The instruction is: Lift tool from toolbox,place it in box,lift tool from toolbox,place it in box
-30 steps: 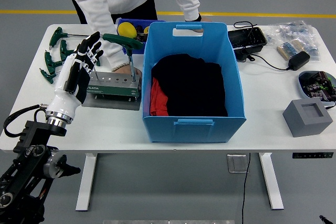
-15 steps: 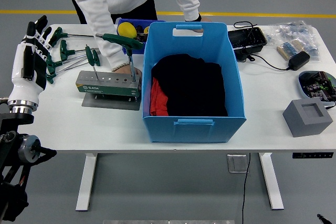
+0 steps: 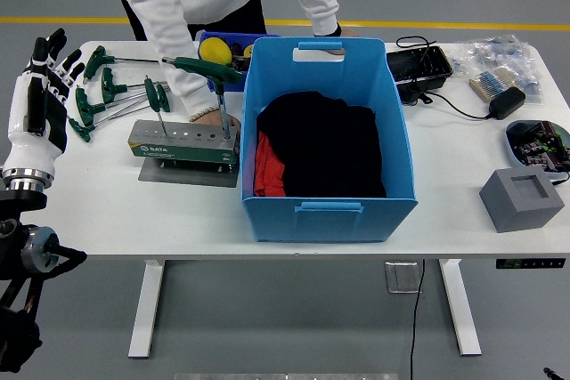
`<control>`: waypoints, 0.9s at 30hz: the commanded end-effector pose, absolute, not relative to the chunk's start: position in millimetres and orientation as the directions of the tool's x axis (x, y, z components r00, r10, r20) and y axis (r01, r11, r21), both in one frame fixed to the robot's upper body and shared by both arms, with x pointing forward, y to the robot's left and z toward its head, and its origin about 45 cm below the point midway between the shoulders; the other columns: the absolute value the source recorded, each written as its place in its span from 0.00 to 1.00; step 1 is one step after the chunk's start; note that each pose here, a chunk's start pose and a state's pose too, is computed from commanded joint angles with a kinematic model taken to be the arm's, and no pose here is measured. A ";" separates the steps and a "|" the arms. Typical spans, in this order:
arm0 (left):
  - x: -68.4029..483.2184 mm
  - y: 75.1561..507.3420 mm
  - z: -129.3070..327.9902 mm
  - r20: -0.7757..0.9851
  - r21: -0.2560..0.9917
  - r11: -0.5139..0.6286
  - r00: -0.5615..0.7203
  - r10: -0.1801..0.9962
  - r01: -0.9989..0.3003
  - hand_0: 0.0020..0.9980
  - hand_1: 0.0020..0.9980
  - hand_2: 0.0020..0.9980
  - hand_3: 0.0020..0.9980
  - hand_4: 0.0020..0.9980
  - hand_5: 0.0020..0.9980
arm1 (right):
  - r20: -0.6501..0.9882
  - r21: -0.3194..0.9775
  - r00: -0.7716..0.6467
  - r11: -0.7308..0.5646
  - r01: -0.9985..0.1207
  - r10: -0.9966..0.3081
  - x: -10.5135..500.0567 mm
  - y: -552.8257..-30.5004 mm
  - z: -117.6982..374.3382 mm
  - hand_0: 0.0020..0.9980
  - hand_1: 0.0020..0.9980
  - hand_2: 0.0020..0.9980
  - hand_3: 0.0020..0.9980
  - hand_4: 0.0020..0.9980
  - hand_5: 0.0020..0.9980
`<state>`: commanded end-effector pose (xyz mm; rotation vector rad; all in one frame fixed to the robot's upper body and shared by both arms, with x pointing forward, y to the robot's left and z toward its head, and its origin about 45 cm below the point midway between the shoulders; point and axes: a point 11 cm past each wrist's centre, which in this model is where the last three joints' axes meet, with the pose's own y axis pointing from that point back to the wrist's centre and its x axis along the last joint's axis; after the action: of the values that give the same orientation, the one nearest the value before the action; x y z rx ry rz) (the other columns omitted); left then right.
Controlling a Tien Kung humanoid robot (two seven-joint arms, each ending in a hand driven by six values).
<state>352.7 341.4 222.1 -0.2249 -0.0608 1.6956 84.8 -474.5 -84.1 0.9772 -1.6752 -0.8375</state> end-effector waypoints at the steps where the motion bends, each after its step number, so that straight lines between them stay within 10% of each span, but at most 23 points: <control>1: 352.1 341.0 221.0 -0.113 -0.168 -0.140 -0.122 0.986 -0.976 0.85 0.88 0.96 0.88 0.93 0.91 | 0.402 0.874 -0.191 0.438 -0.212 -0.895 82.8 -474.2 -84.6 0.69 0.67 0.72 0.57 0.78 0.71; 16: 341.2 258.1 319.4 0.338 -0.488 0.065 -0.119 0.934 -0.871 0.77 0.82 0.90 0.86 1.00 0.65 | 0.404 0.873 -0.198 0.441 -0.206 -0.893 69.5 -479.9 -84.4 0.69 0.67 0.72 0.57 0.78 0.72; 27: 371.0 178.9 339.8 0.810 -0.359 0.411 -0.061 0.583 -0.838 0.81 0.87 0.94 0.91 1.00 0.52 | 0.399 0.877 -0.206 0.437 -0.200 -0.894 69.3 -478.1 -85.4 0.69 0.67 0.72 0.57 0.78 0.72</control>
<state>371.0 178.9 339.8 0.2853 -1.1297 1.1876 69.3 -478.1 -85.4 0.9607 -1.6793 -0.8583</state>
